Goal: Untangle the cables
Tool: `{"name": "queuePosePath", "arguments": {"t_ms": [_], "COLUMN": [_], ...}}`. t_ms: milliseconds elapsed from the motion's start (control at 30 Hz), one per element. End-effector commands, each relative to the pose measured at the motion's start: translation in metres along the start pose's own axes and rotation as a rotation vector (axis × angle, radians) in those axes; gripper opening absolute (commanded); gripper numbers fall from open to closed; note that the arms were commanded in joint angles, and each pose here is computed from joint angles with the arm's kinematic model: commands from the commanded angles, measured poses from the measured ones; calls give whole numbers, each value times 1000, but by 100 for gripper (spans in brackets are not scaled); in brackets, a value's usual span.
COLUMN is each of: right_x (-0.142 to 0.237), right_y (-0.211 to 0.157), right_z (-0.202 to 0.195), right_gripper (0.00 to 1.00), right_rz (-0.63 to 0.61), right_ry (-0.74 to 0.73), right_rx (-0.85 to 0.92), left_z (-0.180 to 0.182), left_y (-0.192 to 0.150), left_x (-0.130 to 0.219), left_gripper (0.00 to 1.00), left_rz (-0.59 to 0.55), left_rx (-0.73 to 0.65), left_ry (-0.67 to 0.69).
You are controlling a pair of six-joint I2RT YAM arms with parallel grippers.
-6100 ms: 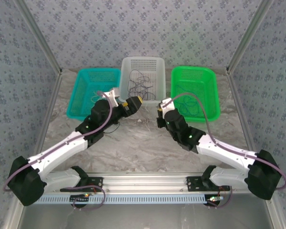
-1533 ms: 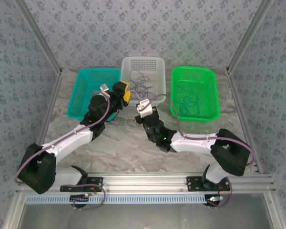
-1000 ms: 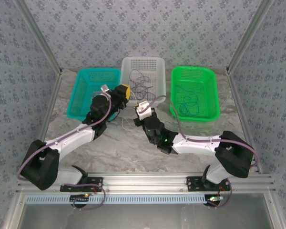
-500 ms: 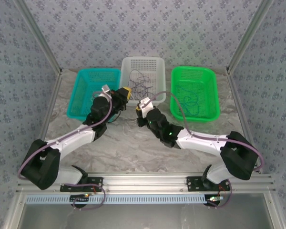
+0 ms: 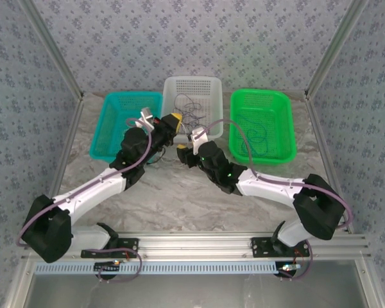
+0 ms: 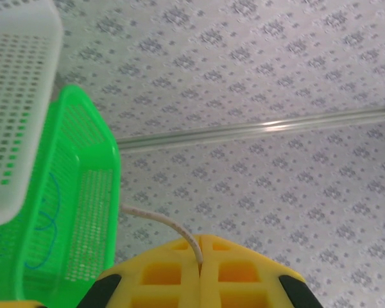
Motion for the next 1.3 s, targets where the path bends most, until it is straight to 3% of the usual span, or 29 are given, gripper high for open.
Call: {"name": "queuePosePath", "arguments": {"t_ms": [0,133,300,567,800,1267], "right_x": [-7,-9,-7,8,-2,-14], "right_y": [10,17,17,16,23,-9], "right_z": [2,2,-12,-21,-23,-48], "right_gripper": [62,69,70,71,35,29], "right_rz": [-68,-107,-130,-160,-177,-54], "right_ry": [-11,-62,-174,-212,-205,-277], "right_rx": [-48,-45,-34,-27,-7,-43], "left_z": [-22,-21,-21,-17,-27,-70], "left_y": [-9,-13,-13,-7,-12,-11], "left_x": [-7,-9,-6,2,2,3], "left_gripper": [0,0,0,0,0,0], "left_rz": [16,21,11,-34,-32,-35], "left_rx": [-15,-4,7,31,55,30], "left_ry": [-68,-61,-56,-40,-77,-162]}}
Point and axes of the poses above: each hand's point on the last joint's axis, 136 mm out from that joint toward the fingers, its own x axis back along the fingers, its own z axis along the line the jaws close on, y = z × x, the point moved 2 cm from there along x, back along the fingers, and after that the axes turned 5 degrees about x, right-handed, at the moved point
